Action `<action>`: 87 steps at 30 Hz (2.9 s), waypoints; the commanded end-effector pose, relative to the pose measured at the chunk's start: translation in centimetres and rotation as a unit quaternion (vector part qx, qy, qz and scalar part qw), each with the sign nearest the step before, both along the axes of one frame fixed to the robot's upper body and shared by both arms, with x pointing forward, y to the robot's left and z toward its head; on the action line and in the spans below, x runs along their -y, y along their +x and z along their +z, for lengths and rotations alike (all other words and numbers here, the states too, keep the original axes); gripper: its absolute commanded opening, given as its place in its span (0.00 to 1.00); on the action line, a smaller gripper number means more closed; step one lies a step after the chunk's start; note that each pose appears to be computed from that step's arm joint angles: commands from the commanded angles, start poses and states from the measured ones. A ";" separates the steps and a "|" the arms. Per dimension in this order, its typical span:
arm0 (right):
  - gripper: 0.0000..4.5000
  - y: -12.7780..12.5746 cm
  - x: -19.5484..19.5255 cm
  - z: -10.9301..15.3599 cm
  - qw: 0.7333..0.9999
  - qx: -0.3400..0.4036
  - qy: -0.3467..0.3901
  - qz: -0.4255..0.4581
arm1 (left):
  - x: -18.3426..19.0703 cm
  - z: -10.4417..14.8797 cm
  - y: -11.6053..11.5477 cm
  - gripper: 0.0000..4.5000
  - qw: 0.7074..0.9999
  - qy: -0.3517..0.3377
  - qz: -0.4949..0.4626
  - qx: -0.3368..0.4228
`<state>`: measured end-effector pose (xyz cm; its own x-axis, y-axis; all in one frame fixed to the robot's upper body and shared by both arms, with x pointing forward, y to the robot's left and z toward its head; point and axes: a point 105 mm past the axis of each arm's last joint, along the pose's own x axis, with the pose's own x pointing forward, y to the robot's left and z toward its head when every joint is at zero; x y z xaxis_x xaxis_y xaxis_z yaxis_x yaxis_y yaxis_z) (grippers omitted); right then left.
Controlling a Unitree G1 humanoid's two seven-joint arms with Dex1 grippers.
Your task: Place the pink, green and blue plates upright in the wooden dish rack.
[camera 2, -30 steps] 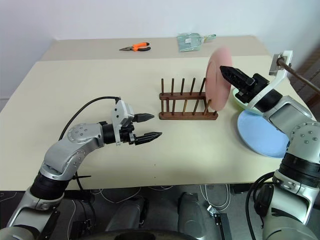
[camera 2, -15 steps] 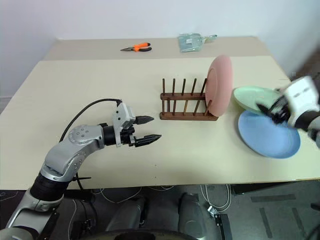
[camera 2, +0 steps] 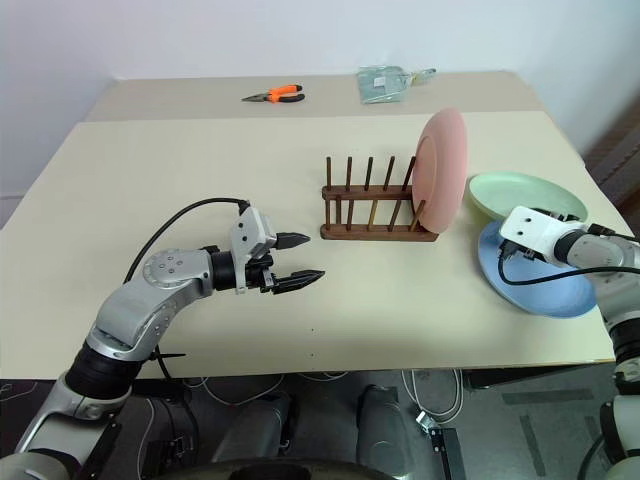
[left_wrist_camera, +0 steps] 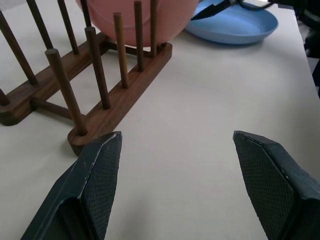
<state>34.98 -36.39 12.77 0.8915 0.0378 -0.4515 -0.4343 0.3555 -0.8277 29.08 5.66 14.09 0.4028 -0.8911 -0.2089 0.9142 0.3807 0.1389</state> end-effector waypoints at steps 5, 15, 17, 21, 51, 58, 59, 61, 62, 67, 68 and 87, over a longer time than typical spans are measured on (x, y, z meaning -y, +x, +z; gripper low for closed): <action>0.01 0.5 -1.4 7.4 0.988 0.146 0.048 0.018 | -0.4 1.0 -0.2 0.81 1.000 -0.002 0.005 0.027; 0.01 -7.5 -10.6 23.6 0.681 0.250 0.651 0.222 | -1.7 1.1 0.7 0.81 0.999 0.003 0.021 0.029; 0.01 -9.1 -13.5 24.7 0.626 0.197 0.701 0.280 | -2.3 1.1 1.0 0.81 0.999 0.005 0.029 0.031; 0.01 -8.1 -17.7 23.2 0.593 0.122 0.754 0.254 | -3.7 1.1 1.7 0.81 0.998 0.006 0.054 0.036; 0.19 -2.3 -21.5 13.4 0.717 0.089 0.691 0.024 | -4.9 0.9 1.6 0.81 0.996 -0.004 0.079 0.034; 0.60 -4.3 -20.0 18.1 0.786 0.195 0.570 0.141 | -4.3 0.8 1.4 0.81 0.997 -0.008 0.070 0.029; 0.60 -4.4 -19.2 18.7 0.784 0.208 0.568 0.141 | -4.3 0.8 1.4 0.81 0.997 -0.008 0.068 0.029; 0.60 -4.7 -17.5 19.7 0.776 0.224 0.573 0.139 | -4.1 0.7 1.4 0.81 0.997 -0.008 0.065 0.028; 0.60 -4.9 -14.9 20.1 0.772 0.243 0.575 0.116 | -3.9 0.7 1.6 0.81 0.998 -0.008 0.062 0.029; 1.00 -6.6 -6.7 17.3 0.822 0.237 0.518 0.011 | -3.3 0.7 1.7 0.81 0.998 -0.009 0.048 0.029; 1.00 -6.9 -6.2 16.3 0.832 0.220 0.509 0.001 | -3.3 0.7 1.7 0.81 0.999 -0.009 0.046 0.028; 0.14 -8.0 -5.6 -3.1 0.967 -0.001 0.221 -0.128 | -2.1 0.4 1.4 0.81 0.999 0.002 0.016 0.030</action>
<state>26.71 -30.02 8.78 0.8790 0.0401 -0.4752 -0.3233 0.7826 -0.5320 30.85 7.92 13.53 0.4493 -0.8684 -0.2098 0.8921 0.4237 0.1567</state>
